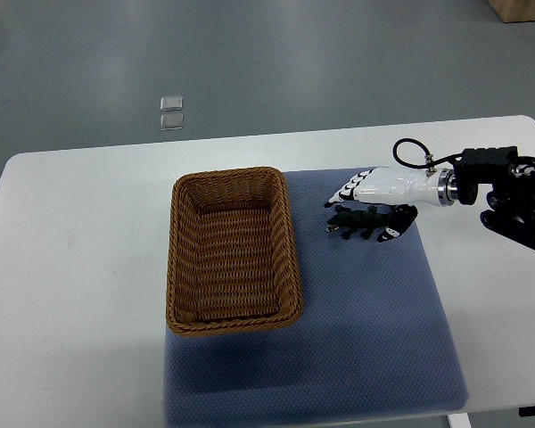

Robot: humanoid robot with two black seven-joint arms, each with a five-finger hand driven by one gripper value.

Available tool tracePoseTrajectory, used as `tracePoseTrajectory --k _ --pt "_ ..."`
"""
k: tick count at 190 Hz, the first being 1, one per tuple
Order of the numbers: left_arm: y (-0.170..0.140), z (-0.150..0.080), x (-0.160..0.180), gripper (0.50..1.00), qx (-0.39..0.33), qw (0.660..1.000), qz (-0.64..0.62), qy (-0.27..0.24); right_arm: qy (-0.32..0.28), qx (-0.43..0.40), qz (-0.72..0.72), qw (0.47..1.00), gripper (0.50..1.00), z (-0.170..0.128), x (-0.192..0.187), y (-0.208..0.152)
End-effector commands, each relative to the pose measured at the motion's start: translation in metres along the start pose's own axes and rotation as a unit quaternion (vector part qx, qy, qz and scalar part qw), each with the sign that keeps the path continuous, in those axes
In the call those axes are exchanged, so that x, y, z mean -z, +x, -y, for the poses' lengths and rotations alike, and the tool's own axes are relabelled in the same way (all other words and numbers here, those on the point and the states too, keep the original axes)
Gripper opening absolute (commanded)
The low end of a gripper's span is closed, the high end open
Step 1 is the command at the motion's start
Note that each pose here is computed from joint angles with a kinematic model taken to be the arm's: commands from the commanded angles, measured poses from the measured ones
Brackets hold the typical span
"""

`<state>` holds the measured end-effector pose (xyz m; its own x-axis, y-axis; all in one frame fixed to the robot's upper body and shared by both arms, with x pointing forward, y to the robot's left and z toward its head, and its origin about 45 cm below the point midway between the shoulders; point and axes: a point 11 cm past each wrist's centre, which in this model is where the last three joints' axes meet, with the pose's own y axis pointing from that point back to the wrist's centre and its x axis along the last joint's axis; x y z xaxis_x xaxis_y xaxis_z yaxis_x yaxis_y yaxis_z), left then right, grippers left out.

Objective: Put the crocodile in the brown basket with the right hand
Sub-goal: 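Lower the right hand and close its fingers around the crocodile, then lift the crocodile and carry it over the wicker basket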

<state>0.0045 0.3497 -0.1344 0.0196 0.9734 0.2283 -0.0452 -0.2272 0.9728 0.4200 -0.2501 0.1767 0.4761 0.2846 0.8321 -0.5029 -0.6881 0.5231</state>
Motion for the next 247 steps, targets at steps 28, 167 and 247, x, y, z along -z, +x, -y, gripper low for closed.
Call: tracePoseTrajectory --k 28,167,247 --pt "0.000 0.000 0.000 1.000 0.000 1.000 0.000 0.000 -0.014 0.012 -0.017 1.000 0.911 0.001 -0.008 -0.009" --pt "0.000 0.000 -0.007 1.000 -0.001 1.000 0.000 -0.006 -0.016 0.006 -0.032 0.999 0.693 0.004 -0.009 -0.006" --pt "0.000 0.000 -0.009 1.000 -0.001 1.000 0.000 -0.008 -0.033 -0.065 -0.017 0.997 0.582 -0.012 -0.019 0.052"
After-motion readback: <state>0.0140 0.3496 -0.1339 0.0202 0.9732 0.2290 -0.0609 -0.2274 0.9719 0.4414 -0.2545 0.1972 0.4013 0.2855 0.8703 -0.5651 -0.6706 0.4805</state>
